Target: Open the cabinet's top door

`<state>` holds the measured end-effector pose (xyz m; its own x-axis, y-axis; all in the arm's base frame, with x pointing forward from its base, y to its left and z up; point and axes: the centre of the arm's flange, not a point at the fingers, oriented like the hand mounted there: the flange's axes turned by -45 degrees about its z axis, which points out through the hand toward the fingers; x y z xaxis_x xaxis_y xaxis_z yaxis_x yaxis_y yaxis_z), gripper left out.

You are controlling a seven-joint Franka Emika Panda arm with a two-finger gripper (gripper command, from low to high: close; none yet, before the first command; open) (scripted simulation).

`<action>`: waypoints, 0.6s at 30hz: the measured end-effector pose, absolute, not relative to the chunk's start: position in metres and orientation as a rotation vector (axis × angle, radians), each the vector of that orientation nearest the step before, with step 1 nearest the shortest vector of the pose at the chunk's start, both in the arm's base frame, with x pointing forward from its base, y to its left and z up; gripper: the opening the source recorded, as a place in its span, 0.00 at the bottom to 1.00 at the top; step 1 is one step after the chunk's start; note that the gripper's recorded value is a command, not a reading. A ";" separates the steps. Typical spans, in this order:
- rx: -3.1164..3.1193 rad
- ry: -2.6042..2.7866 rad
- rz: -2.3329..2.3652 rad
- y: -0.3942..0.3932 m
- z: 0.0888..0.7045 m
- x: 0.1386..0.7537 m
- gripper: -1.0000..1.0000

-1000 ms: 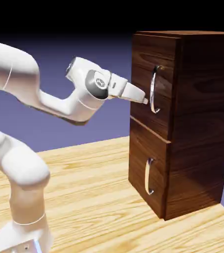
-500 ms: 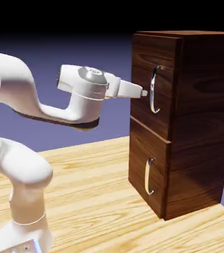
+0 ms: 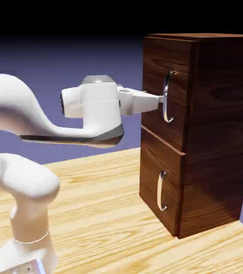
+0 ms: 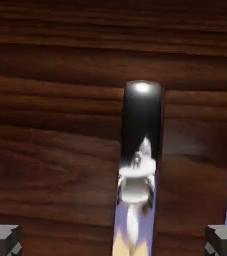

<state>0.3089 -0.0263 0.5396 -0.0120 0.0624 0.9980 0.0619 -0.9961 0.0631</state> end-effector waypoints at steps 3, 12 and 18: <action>2.257 0.076 2.256 -0.031 0.533 0.318 0.50; 2.219 -0.006 2.218 -0.017 0.533 0.340 0.00; 2.139 -0.169 2.139 0.008 0.533 0.307 0.00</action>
<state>0.3073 0.0077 0.5330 0.0000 0.0004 1.0000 -0.1571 -0.9876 0.0004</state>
